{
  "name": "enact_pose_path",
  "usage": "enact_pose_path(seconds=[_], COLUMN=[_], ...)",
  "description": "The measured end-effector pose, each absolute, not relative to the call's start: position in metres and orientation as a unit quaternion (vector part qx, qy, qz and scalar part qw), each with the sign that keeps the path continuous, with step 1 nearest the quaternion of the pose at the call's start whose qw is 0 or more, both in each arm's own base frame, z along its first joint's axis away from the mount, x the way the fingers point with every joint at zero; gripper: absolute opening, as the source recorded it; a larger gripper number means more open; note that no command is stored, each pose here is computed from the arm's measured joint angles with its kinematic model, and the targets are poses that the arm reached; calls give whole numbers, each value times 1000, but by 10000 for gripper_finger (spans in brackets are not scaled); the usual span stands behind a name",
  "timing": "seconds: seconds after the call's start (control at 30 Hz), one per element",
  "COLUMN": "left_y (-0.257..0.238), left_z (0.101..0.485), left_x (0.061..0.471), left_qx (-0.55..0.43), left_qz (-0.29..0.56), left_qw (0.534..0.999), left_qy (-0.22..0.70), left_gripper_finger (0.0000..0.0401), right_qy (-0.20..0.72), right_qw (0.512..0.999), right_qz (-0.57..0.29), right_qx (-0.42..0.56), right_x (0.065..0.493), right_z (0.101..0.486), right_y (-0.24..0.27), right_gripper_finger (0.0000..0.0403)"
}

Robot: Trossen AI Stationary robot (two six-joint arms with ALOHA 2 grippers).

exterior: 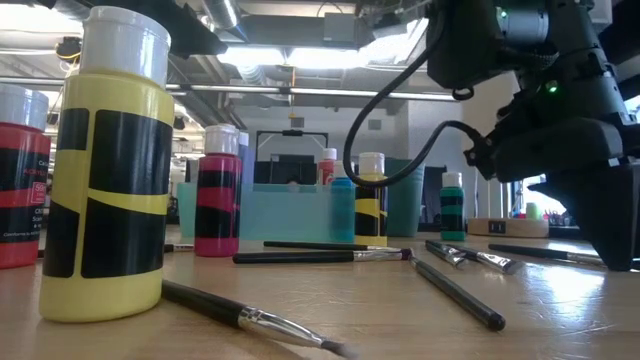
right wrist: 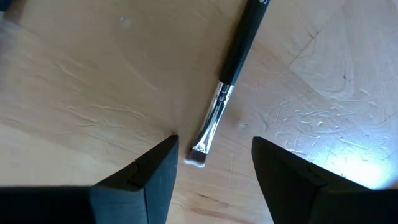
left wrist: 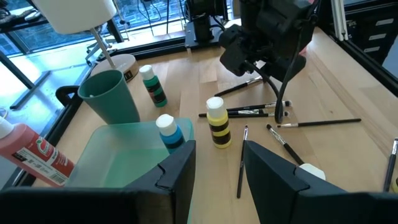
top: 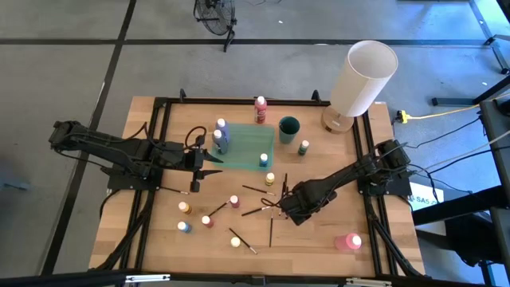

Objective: Pick & Place Paint Supplies
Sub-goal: Put the black paint brush into the dark green cup

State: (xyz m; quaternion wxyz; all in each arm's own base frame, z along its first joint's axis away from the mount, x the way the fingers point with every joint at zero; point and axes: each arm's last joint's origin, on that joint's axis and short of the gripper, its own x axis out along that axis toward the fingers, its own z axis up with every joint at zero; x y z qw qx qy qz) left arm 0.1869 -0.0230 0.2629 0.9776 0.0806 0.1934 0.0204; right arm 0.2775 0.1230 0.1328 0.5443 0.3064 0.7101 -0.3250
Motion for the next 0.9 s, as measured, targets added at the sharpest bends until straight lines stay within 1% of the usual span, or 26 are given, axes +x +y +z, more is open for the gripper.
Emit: enact_pose_path(seconds=[0.1, 0.2, 0.53, 0.63, 0.9], left_y=[-23, -23, -23, -23, -24], left_z=[263, 263, 263, 263, 263], left_x=[187, 187, 187, 187, 187], left_qx=[81, 81, 81, 81, 78], left_qz=[21, 20, 20, 20, 5], left_qw=[978, 978, 978, 978, 978], left_qy=[193, 193, 194, 193, 194], left_gripper_finger=[132, 132, 132, 132, 132], right_qy=[709, 709, 704, 703, 702], right_qw=[549, 553, 561, 562, 562], right_qz=[-323, -318, -314, -314, -315], right_qx=[303, 301, 303, 304, 303], right_x=[278, 278, 280, 281, 281], right_z=[132, 132, 131, 131, 131], right_y=[123, 123, 124, 124, 123], right_gripper_finger=[202, 182, 87, 63, 24])
